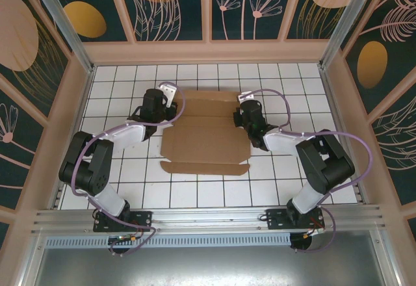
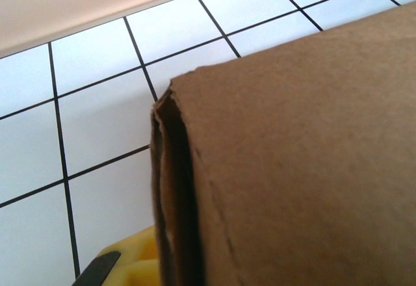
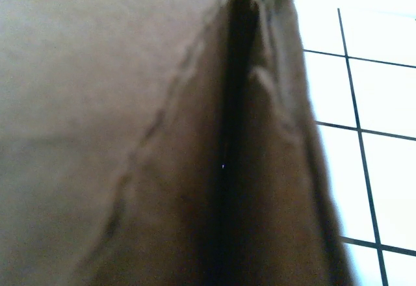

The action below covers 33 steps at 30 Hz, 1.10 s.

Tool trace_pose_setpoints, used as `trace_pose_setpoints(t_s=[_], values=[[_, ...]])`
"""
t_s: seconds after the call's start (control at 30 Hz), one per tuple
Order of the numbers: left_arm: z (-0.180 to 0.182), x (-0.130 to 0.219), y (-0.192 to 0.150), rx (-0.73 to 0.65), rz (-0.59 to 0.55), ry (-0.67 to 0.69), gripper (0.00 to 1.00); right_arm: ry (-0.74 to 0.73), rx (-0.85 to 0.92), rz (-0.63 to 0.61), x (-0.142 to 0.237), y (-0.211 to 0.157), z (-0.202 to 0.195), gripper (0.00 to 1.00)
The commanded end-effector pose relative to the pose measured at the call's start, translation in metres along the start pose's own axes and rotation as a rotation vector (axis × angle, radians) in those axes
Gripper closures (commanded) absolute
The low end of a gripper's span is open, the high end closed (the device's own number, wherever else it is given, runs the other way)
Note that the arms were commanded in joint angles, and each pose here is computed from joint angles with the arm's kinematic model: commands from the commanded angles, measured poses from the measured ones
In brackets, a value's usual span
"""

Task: Fold the paper box

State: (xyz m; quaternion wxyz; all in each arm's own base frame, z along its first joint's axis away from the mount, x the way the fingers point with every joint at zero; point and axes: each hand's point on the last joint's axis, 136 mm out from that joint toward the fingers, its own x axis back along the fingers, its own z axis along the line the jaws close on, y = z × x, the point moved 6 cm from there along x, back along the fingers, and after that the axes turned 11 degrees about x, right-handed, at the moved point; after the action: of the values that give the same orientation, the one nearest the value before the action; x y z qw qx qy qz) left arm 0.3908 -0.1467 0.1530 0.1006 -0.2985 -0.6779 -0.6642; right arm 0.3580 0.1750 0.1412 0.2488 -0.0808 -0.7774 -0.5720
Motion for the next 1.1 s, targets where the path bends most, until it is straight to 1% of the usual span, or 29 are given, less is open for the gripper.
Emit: trace_pose_setpoints(t_s=[0.0,0.07,0.17,0.3,0.37,0.53,0.57,0.6,0.7,0.83,0.97,1.07], values=[[0.015,0.002,0.003,0.025,-0.005,0.12,0.97,-0.096,-0.06,-0.058,0.01,0.026,-0.015,1.0],[0.016,0.003,0.004,0.045,-0.012,0.143,1.0,-0.114,-0.083,-0.058,0.012,0.027,-0.012,1.0],[0.014,0.005,0.007,0.055,-0.027,0.168,1.0,-0.164,-0.117,-0.048,0.011,0.031,-0.009,1.0],[0.009,0.002,0.011,0.045,-0.032,0.255,1.0,-0.22,-0.124,-0.058,0.016,0.04,0.002,1.0],[0.007,0.001,0.012,0.064,-0.041,0.286,1.0,-0.247,-0.146,-0.057,0.017,0.042,0.004,1.0],[0.0,-0.009,0.001,0.122,0.003,0.221,1.0,-0.225,-0.153,-0.04,0.013,0.036,0.009,1.0],[-0.003,-0.01,-0.001,0.128,0.015,0.193,0.96,-0.216,-0.151,-0.038,0.011,0.035,0.009,1.0],[-0.006,-0.018,-0.005,0.135,0.046,0.169,0.94,-0.204,-0.152,-0.036,0.01,0.033,0.009,1.0],[-0.013,-0.026,-0.011,0.166,0.089,0.109,0.91,-0.182,-0.157,-0.035,0.008,0.028,0.007,1.0],[-0.019,-0.026,-0.016,0.202,0.095,0.044,0.88,-0.163,-0.168,-0.031,0.006,0.022,0.0,1.0],[-0.02,-0.028,-0.021,0.214,0.113,0.028,0.84,-0.164,-0.172,-0.027,0.004,0.016,-0.007,1.0],[-0.021,-0.027,-0.019,0.221,0.104,0.014,0.77,-0.166,-0.174,-0.023,0.003,0.013,-0.01,1.0]])
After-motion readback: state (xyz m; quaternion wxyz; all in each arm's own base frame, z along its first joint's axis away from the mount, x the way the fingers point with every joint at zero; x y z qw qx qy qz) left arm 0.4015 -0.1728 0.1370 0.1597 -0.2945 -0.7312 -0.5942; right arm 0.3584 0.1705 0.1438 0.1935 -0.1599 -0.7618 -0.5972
